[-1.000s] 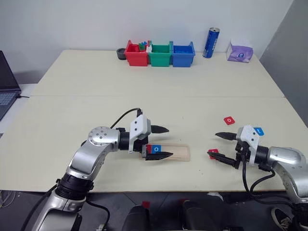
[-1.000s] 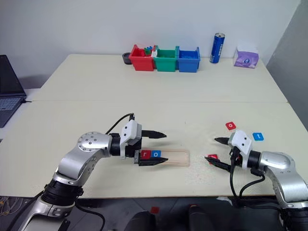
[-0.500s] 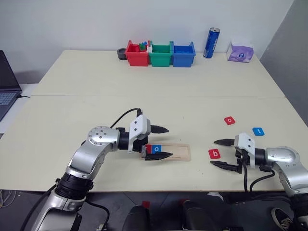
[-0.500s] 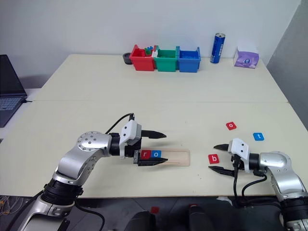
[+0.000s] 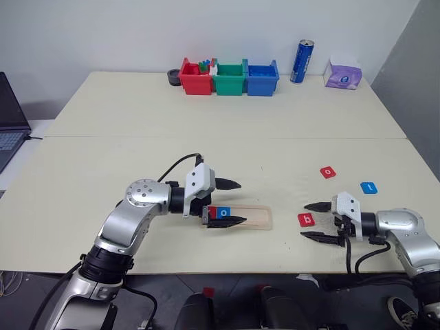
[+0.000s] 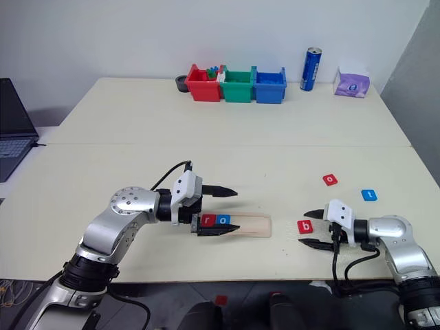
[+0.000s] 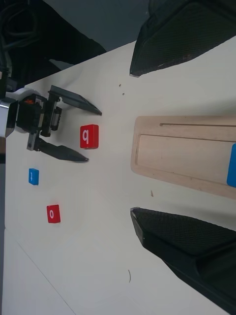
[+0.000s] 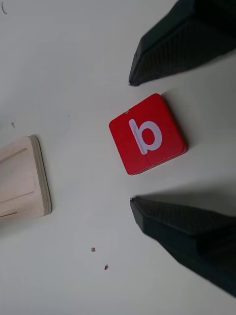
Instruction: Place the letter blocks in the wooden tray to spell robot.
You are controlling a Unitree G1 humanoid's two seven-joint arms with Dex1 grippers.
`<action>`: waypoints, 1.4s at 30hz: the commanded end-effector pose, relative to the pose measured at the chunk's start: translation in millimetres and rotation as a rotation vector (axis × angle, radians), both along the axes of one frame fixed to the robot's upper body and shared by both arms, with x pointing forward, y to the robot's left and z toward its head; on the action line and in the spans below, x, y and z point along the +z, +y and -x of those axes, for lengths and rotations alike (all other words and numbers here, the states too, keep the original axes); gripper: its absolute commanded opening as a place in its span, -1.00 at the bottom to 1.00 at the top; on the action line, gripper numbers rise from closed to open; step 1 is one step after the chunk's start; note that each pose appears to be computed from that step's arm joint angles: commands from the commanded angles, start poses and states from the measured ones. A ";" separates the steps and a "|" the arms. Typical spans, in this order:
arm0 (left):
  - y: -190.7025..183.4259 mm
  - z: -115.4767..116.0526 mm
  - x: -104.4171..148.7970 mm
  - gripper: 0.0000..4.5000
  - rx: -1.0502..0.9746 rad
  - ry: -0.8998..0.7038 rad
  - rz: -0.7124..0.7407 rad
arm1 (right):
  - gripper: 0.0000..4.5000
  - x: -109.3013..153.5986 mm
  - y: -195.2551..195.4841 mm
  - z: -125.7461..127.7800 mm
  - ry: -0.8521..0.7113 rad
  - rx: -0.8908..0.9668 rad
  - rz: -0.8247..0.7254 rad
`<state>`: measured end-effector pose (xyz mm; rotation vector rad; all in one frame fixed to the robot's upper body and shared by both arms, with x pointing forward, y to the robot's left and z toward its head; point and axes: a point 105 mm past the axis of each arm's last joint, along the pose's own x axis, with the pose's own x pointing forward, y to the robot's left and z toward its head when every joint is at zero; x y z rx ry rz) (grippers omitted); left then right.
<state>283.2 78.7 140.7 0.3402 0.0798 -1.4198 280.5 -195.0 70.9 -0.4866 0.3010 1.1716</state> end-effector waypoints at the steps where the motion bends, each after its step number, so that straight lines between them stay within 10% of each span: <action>1: -4.2 1.6 8.8 1.00 -0.022 -0.036 0.003 | 0.07 3.9 -0.8 -2.7 -0.023 0.005 0.008; 4: -4.1 1.5 9.0 1.00 -0.020 -0.036 0.003 | -0.36 4.4 -1.6 -2.1 -0.026 0.009 0.011; 20: 33.9 8.5 3.5 1.00 -0.062 -0.043 -0.106 | -0.35 65.2 89.3 -10.2 -0.115 0.214 -0.172; 42: 52.6 10.4 -3.6 1.00 -0.022 -0.056 -0.150 | -0.35 33.9 145.7 -24.0 -0.116 0.313 -0.120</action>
